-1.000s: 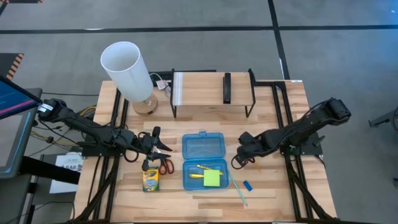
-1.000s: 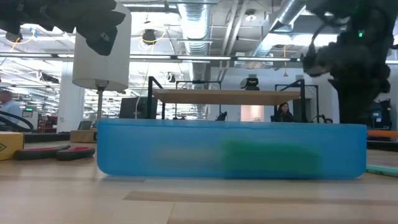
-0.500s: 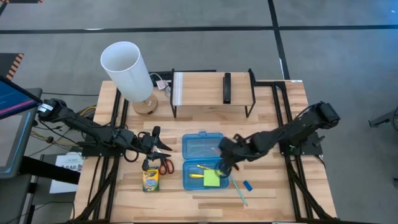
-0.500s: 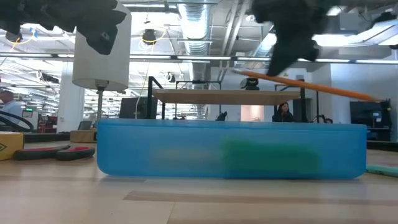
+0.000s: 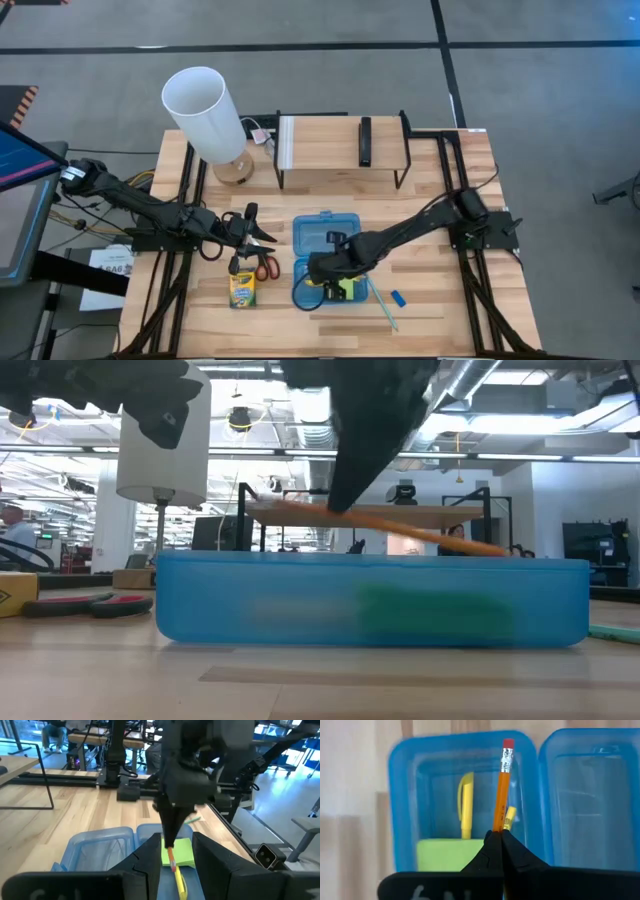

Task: Pack school essentials
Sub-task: Put the orange pencil into the blue supply box, then put the blue eraser into the blue supply box

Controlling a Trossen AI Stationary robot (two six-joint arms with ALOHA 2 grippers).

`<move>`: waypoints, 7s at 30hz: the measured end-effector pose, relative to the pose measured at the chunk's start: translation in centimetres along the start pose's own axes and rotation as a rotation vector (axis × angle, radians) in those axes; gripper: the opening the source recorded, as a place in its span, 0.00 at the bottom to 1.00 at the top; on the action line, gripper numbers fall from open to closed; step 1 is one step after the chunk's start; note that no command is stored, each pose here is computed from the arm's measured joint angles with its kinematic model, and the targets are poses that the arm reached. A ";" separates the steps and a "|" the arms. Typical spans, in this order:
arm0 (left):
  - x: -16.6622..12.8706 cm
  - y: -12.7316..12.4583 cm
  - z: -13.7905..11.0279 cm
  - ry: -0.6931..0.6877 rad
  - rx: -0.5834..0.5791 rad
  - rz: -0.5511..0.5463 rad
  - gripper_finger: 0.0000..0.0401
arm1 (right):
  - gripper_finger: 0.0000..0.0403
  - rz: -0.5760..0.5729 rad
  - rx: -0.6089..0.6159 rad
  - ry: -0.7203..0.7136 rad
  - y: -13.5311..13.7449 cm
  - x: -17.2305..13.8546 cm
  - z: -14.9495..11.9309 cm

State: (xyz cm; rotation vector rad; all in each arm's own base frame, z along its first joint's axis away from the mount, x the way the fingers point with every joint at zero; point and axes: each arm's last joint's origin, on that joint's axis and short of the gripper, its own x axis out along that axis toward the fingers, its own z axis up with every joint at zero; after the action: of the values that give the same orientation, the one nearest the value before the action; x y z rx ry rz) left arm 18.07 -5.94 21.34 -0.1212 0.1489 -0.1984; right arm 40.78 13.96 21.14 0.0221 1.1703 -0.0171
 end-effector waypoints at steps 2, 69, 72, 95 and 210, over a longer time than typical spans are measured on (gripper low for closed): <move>0.0 0.0 0.0 0.000 0.000 0.000 0.24 | 0.00 -0.010 -0.044 0.036 0.2 0.9 0.3; 0.0 0.0 -0.1 0.006 -0.003 0.000 0.24 | 0.32 0.011 0.003 0.059 -0.7 0.2 -7.5; 0.0 0.0 -0.1 0.007 -0.004 0.000 0.24 | 0.32 0.017 0.009 0.065 -0.7 0.7 -7.4; 0.0 0.0 -0.1 0.014 -0.006 0.001 0.24 | 0.16 0.042 0.036 -0.076 -1.2 -1.6 -6.1; 0.0 0.1 -0.3 0.027 -0.002 0.022 0.24 | 0.55 0.100 0.508 0.092 3.6 -3.9 -19.4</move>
State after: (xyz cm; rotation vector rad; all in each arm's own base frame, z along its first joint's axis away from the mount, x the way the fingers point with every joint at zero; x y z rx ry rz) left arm 18.03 -5.90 21.05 -0.1190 0.1773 -0.1784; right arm 21.48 18.10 17.15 0.5344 1.2296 -0.2267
